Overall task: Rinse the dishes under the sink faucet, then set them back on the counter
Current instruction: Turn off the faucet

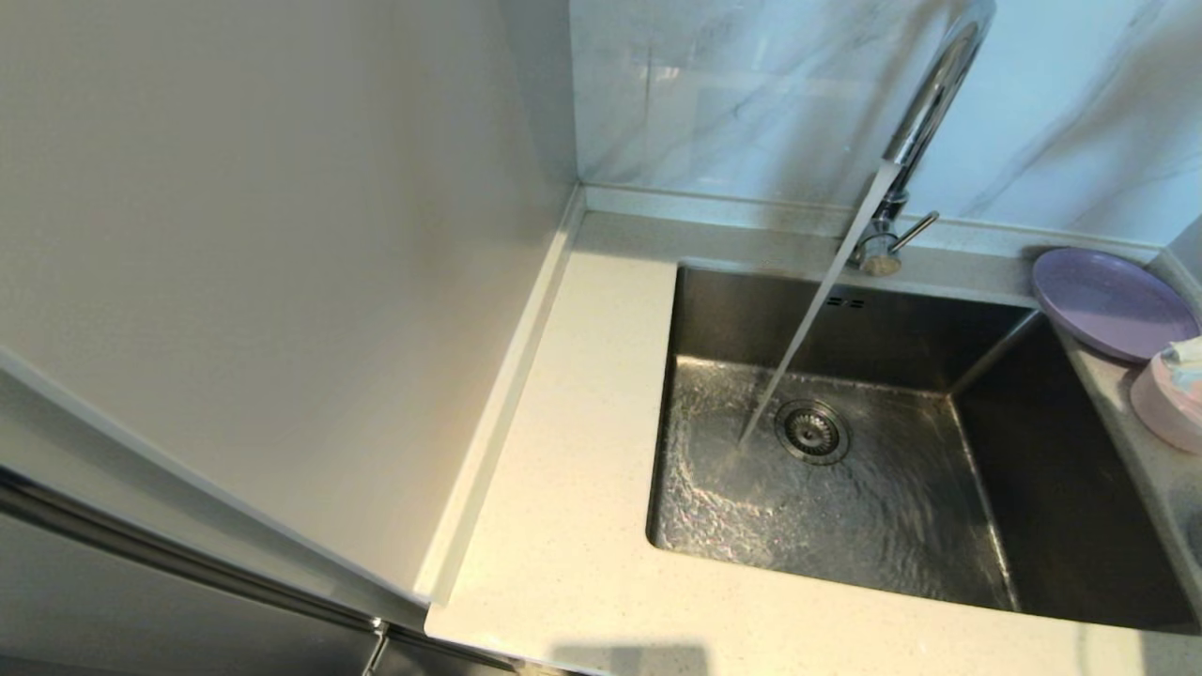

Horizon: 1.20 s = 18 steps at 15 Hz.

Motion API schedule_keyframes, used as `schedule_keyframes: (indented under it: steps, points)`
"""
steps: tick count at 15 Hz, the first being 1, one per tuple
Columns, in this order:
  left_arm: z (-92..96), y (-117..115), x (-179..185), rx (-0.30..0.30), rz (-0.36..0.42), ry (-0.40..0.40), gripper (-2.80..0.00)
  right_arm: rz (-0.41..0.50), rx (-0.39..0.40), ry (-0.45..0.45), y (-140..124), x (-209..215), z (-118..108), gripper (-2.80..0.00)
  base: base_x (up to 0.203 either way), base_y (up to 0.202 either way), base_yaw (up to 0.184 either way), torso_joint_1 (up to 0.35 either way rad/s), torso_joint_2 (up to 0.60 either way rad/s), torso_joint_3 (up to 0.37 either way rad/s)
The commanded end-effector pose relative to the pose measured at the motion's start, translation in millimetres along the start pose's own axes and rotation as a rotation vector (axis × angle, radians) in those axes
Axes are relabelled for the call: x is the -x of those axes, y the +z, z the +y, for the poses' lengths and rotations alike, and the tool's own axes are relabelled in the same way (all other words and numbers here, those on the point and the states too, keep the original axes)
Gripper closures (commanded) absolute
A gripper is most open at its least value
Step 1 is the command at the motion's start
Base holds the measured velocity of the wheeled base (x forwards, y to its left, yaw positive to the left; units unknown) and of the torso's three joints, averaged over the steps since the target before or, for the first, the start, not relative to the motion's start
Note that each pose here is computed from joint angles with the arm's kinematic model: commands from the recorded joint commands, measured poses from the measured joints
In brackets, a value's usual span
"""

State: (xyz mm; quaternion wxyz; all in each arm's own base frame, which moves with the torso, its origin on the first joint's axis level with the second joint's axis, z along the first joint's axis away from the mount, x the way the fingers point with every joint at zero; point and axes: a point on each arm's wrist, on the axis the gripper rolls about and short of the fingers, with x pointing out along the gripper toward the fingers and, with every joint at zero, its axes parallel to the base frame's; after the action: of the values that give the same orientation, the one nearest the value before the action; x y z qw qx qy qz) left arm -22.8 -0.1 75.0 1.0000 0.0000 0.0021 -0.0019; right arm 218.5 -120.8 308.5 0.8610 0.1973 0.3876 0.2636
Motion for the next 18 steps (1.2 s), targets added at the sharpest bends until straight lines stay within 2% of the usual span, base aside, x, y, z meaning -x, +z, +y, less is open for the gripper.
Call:
schedule_keyframes:
  steps: [1,3,7,10,15,18]
  points:
    - [0.0,0,0,0.0,0.0,0.001,0.0,0.051,-0.036,0.08,7,-24,-16,0.0,0.0,0.0,0.0,0.0,0.0,0.0]
    - [0.0,0,0,0.0,0.0,0.001,0.0,0.085,-0.048,0.118,10,-39,-22,0.0,0.0,0.0,0.0,0.0,0.0,0.0]
    - [0.0,0,0,0.0,0.0,0.001,0.0,0.103,-0.054,0.212,15,-59,-20,0.0,0.0,0.0,0.0,0.0,0.0,0.0]
    - [0.0,0,0,0.0,0.0,0.001,0.0,0.083,-0.067,0.222,25,-73,-23,0.0,0.0,0.0,0.0,0.0,0.0,0.0]
    - [0.0,0,0,0.0,0.0,0.001,0.0,-0.081,-0.04,0.184,66,-93,-29,0.0,0.0,0.0,0.0,0.0,0.0,0.0]
    - [0.0,0,0,0.0,0.0,0.001,0.0,-0.186,-0.028,0.119,90,-104,-27,0.0,0.0,0.0,0.0,0.0,0.0,0.0]
